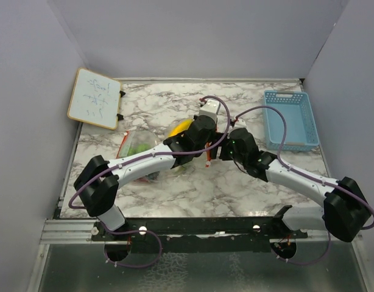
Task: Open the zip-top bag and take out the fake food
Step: Pick up the fake vegetable from the zipper food storage bag.
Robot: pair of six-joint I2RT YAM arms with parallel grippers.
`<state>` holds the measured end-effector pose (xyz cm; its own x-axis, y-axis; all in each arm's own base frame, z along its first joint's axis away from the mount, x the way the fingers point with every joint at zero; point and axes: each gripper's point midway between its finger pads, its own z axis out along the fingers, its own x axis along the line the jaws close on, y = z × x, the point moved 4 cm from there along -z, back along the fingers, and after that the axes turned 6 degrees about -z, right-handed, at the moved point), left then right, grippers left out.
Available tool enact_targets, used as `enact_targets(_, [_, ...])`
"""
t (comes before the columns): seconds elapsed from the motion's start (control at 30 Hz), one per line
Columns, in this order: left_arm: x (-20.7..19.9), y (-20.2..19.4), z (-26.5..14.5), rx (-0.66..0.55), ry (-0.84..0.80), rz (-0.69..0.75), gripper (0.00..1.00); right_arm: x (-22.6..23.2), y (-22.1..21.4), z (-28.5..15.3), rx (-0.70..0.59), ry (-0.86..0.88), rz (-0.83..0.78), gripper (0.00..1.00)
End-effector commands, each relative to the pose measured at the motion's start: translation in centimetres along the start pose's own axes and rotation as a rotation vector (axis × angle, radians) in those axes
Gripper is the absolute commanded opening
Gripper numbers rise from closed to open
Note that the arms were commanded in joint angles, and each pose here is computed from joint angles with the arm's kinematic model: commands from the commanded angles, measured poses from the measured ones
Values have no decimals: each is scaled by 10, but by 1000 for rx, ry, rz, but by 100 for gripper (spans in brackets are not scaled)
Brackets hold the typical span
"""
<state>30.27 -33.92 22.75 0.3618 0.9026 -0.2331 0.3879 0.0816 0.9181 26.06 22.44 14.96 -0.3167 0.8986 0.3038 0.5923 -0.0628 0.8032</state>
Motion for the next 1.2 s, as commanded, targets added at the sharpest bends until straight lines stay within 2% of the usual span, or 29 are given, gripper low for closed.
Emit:
enact_targets(0.0, [-31,2,-1,-17,-117,-53,0,22,28,-18,-90,91,-3,67])
enact_targets(0.07, [-28,0,-1,-20,-111,-54,0,15,36,-26,-116,43,-23,52])
enact_targets(0.17, [-28,1,-2,-28,-118,-64,0,13,44,-32,-148,28,-52,10])
enact_targets(0.2, [-28,1,-2,-27,-124,-65,0,15,47,-32,-156,41,-63,3])
enact_targets(0.47, [-31,4,-5,-28,-141,-71,0,25,39,-10,-91,84,-78,2])
enact_targets(0.63, [-29,1,-8,-36,-148,-86,0,27,41,-7,-127,114,-64,2])
enact_targets(0.87, [-37,3,-8,-36,-183,-119,0,35,29,13,-122,267,79,2])
enact_targets(1.17, [-31,3,-11,-48,-165,-127,0,42,22,13,-211,420,220,2])
